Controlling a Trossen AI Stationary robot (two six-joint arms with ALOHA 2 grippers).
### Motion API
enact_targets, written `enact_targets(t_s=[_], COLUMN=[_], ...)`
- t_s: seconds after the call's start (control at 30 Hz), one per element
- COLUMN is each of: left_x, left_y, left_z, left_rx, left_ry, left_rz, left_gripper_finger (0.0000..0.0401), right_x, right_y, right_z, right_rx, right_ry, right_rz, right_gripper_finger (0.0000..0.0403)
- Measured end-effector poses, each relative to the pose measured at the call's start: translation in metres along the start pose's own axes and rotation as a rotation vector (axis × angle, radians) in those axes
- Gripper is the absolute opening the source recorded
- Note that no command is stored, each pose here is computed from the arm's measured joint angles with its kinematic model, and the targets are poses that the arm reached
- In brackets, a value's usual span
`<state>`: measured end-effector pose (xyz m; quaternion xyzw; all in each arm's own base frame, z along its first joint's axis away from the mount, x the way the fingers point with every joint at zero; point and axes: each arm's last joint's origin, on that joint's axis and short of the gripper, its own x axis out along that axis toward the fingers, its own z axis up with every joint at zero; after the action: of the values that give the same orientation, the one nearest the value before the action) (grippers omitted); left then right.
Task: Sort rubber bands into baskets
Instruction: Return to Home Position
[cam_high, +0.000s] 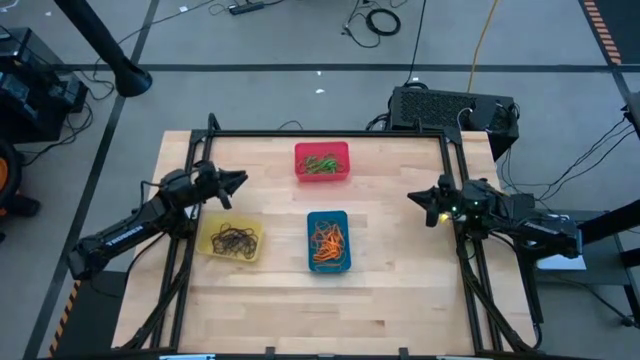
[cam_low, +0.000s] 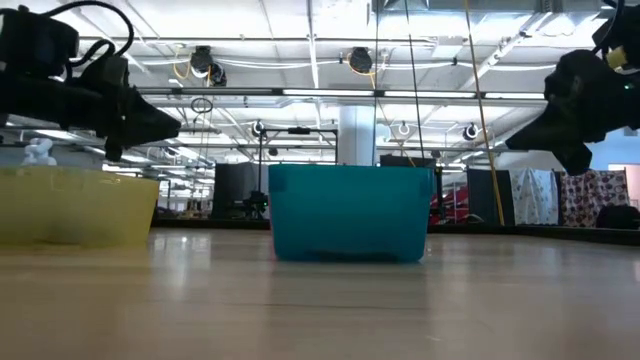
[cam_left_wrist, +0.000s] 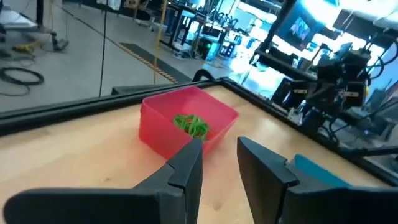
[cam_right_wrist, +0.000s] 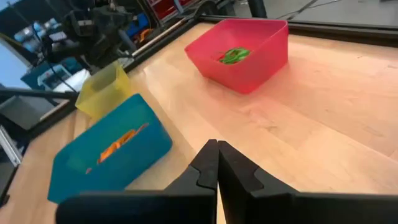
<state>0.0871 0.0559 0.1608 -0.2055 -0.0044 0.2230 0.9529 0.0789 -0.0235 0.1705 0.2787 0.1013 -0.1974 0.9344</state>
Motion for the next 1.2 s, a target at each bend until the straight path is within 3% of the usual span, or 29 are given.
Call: enact_targets(t_s=[0.1,0.33,1.2], left_x=[0.0003,0.0009,0.0010], left_y=[0.0002,0.0017,0.0014], left_z=[-0.0003,-0.0011,-0.0009], left_rx=[0.056,0.320,0.319], left_ry=[0.003,0.011,0.007], left_rz=[0.005,0.040,0.031], left_gripper_finger=[0.0107,0.0107,0.0107], right_x=[0.0003,0.0003,0.0003], right_y=[0.0001,0.0002,0.0003], right_z=[-0.0006,-0.0006,-0.0004], right_rx=[-0.032,-0.036,-0.036], right_ry=[0.013,0.013,0.012], right_rz=[0.009,0.010,0.011], right_gripper_finger=[0.0000,0.0000,0.0000])
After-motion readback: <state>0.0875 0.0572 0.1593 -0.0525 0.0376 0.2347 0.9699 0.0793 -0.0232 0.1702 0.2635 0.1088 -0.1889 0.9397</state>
